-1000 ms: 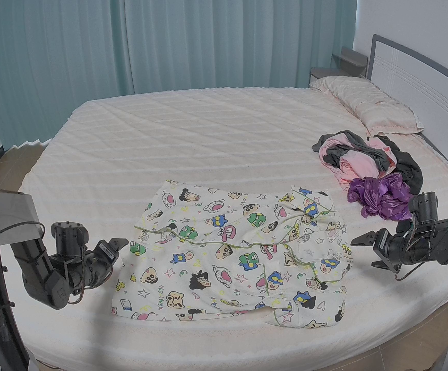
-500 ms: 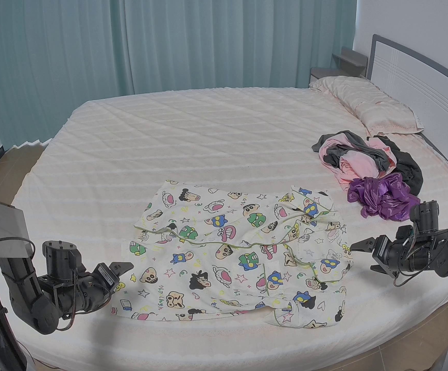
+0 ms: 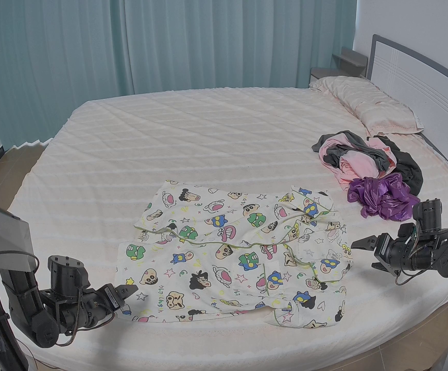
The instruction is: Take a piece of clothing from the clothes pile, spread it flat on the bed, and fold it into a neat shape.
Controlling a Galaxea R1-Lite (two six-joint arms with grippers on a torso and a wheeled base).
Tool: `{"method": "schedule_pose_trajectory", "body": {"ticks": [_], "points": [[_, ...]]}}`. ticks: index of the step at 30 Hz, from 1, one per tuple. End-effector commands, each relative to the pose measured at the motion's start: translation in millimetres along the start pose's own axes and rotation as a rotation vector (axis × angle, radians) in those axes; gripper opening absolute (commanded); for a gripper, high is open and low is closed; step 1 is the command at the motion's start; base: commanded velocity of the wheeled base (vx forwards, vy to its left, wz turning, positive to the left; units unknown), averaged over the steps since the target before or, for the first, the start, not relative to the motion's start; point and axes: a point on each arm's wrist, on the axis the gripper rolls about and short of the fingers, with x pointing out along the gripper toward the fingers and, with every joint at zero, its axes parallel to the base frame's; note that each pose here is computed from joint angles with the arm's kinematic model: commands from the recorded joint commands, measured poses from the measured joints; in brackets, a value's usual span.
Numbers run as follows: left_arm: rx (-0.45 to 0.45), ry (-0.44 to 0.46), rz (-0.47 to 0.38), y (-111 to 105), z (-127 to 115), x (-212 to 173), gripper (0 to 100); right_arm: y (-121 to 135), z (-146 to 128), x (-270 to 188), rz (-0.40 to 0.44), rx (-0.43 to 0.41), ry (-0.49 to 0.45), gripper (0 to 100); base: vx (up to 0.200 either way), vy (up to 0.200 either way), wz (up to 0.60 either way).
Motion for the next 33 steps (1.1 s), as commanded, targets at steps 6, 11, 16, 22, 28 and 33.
{"method": "schedule_pose_trajectory", "body": {"ticks": [6, 11, 16, 22, 28, 33], "points": [[0.066, 0.012, 0.042, 7.8, -3.9, -4.7, 100, 0.5, -0.1, -0.3, 0.002, -0.004, 0.000, 100, 0.000, 0.000, 0.00], [0.076, 0.035, 0.039, 7.8, -7.8, -4.7, 100, 0.5, -0.1, -0.3, 0.002, -0.004, 0.000, 100, 0.000, 0.000, 0.00], [0.075, 0.074, 0.042, 10.9, -11.5, 0.1, 100, 0.1, -0.7, 0.8, 0.000, -0.003, 0.004, 100, 0.000, 0.000, 0.00], [0.098, 0.086, 0.070, 14.8, -15.3, -3.5, 0, -0.8, -1.3, 1.8, -0.007, -0.001, 0.008, 100, 0.000, 0.000, 0.00], [0.143, 0.086, 0.097, 17.6, -16.3, -7.1, 0, -2.3, -12.2, 4.7, -0.022, -0.024, 0.055, 100, 0.000, 0.000, 0.00], [0.151, 0.067, 0.088, 12.8, -12.6, -20.7, 0, 0.0, -35.0, 5.7, -0.026, -0.098, 0.136, 100, 0.000, 0.000, 0.00]]}}
